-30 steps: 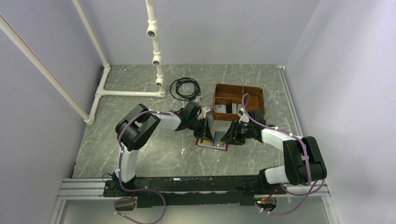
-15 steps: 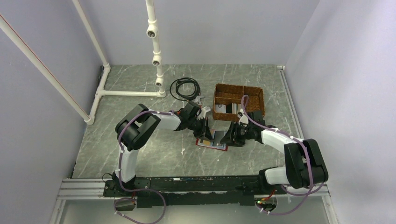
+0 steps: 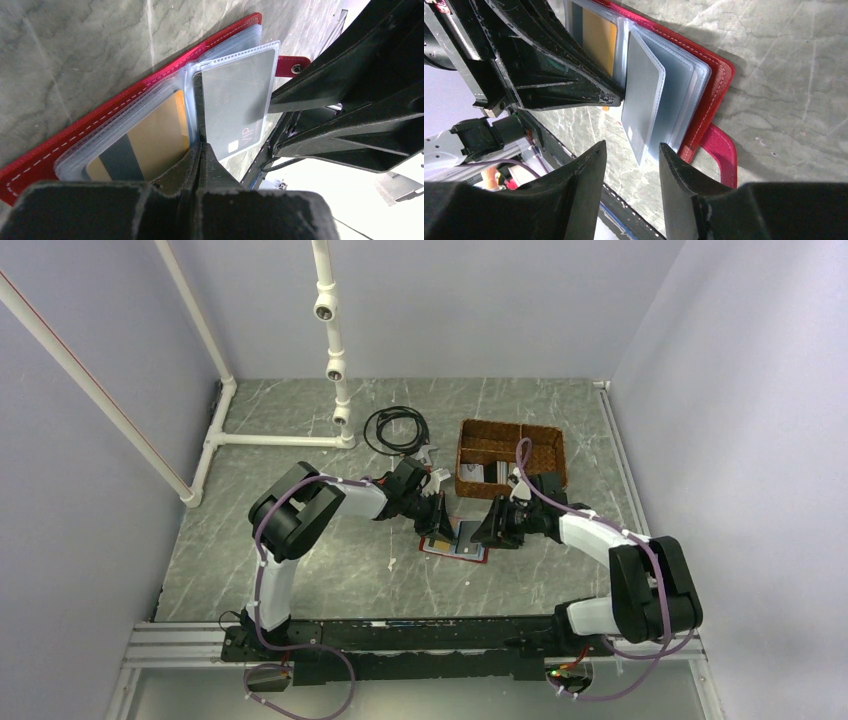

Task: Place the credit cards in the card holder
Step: Insert the credit card into the card holder, then turn over the card slot in the card holder.

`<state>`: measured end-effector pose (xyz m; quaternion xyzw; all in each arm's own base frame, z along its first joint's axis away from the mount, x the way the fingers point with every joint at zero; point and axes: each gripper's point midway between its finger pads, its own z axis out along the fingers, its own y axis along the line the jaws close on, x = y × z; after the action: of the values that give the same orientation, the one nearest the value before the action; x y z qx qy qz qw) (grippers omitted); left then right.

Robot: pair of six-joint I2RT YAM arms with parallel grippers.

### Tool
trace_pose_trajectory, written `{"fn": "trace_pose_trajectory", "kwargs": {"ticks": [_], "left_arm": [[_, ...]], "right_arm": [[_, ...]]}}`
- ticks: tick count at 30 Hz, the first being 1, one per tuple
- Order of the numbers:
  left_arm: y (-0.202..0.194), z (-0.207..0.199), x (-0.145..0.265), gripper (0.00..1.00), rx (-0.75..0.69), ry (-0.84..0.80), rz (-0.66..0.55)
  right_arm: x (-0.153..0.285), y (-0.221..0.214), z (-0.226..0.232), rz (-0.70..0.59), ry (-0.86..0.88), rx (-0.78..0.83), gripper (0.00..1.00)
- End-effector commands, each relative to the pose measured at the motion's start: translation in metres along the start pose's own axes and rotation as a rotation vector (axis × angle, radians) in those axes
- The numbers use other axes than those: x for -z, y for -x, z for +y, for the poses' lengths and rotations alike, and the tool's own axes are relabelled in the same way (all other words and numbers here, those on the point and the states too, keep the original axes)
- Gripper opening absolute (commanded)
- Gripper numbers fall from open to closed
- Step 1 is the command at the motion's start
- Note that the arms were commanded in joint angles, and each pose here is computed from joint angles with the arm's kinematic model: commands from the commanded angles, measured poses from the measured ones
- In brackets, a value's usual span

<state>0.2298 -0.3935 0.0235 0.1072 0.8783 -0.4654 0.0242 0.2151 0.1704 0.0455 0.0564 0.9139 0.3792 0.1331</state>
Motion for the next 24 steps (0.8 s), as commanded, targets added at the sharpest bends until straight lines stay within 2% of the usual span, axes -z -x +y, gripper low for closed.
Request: {"fn": "trace_pose_trajectory", "kwargs": {"ticks": [1,7,9,11,13,15,18,21,24], "left_arm": [[-0.003,0.018,-0.006,0.03,0.008,0.046,0.006],[0.001,0.014,-0.004,0.04,-0.004,0.044,-0.005],[0.003,0.005,0.004,0.10,-0.022,0.039,-0.016],[0.006,-0.011,0.017,0.21,-0.043,0.024,-0.036],[0.007,-0.026,0.037,0.32,-0.045,0.014,-0.057],[0.001,-0.035,0.062,0.38,-0.032,0.031,-0.076],[-0.008,-0.037,0.110,0.42,-0.021,0.105,-0.131],[-0.014,-0.032,0.160,0.44,-0.009,0.206,-0.203],[-0.002,-0.047,0.194,0.47,-0.074,0.202,-0.293]], "right_arm": [[-0.005,0.009,0.016,-0.015,0.065,0.033,0.44],[-0.011,0.009,0.028,-0.001,0.099,0.045,0.38],[-0.011,0.010,0.034,-0.001,0.112,0.060,0.36],[-0.011,0.012,0.042,-0.003,0.123,0.079,0.37],[-0.014,0.015,0.050,-0.003,0.129,0.099,0.40],[-0.022,0.020,0.064,0.008,0.145,0.114,0.47],[-0.042,0.027,0.085,0.024,0.201,0.113,0.53],[-0.039,0.033,0.115,0.051,0.325,0.116,0.55],[-0.009,0.074,0.110,-0.064,0.241,0.171,0.62]]}}
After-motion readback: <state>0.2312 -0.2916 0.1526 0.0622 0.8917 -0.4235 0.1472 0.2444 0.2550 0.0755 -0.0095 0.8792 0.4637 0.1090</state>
